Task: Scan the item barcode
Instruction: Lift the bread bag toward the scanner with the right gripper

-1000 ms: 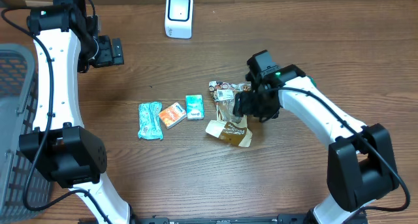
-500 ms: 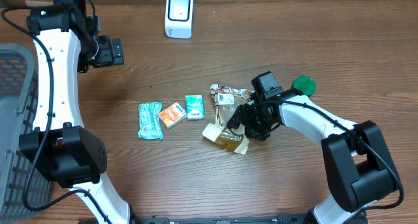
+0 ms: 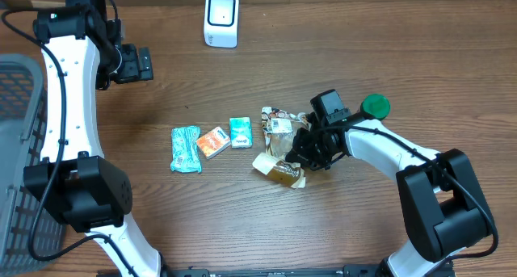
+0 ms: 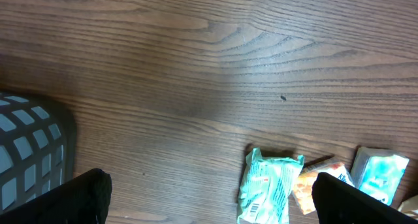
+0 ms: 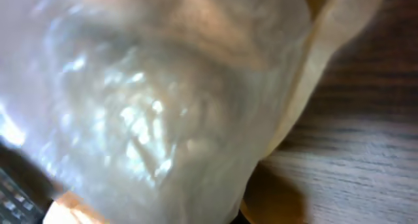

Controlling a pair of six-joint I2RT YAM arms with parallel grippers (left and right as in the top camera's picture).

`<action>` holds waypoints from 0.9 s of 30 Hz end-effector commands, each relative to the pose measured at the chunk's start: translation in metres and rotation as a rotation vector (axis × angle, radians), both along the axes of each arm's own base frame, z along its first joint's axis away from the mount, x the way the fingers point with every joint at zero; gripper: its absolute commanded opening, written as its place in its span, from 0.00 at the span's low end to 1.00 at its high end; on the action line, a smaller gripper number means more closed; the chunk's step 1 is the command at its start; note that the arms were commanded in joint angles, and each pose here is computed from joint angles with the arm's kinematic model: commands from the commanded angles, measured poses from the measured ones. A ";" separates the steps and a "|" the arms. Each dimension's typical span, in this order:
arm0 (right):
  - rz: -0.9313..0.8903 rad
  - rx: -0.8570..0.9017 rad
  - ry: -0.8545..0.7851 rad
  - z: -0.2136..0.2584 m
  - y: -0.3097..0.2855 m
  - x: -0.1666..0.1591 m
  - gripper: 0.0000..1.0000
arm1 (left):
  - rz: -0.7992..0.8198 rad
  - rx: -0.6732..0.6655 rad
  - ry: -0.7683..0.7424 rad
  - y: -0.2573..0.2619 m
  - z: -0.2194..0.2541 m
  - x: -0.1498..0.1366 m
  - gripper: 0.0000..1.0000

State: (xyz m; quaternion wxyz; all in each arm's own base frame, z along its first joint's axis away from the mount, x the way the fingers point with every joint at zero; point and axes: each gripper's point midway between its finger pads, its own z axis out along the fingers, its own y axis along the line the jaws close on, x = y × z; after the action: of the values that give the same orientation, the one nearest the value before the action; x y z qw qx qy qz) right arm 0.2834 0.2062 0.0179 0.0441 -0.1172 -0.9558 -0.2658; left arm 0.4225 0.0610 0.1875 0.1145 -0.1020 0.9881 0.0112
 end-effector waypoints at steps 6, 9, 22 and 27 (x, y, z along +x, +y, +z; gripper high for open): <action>0.469 0.061 -0.454 0.154 0.047 0.023 0.04 | -0.028 0.003 -0.025 -0.002 0.010 -0.002 0.99; 0.541 -0.060 -0.540 0.189 0.057 0.012 0.04 | -0.028 0.003 -0.025 -0.002 0.010 -0.002 1.00; 0.602 -0.135 -0.549 0.191 0.067 -0.006 0.04 | -0.028 0.003 -0.025 -0.002 0.010 -0.002 1.00; 0.594 -0.140 -0.565 0.192 0.068 -0.002 0.04 | -0.028 0.003 -0.025 -0.002 0.010 -0.002 1.00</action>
State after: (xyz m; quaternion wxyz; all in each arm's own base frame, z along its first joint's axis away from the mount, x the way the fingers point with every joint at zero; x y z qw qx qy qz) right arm 0.2759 0.2717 0.1907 -0.1197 0.2351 -0.9453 -0.1917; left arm 0.4224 0.0609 0.1874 0.1143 -0.1020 0.9881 0.0110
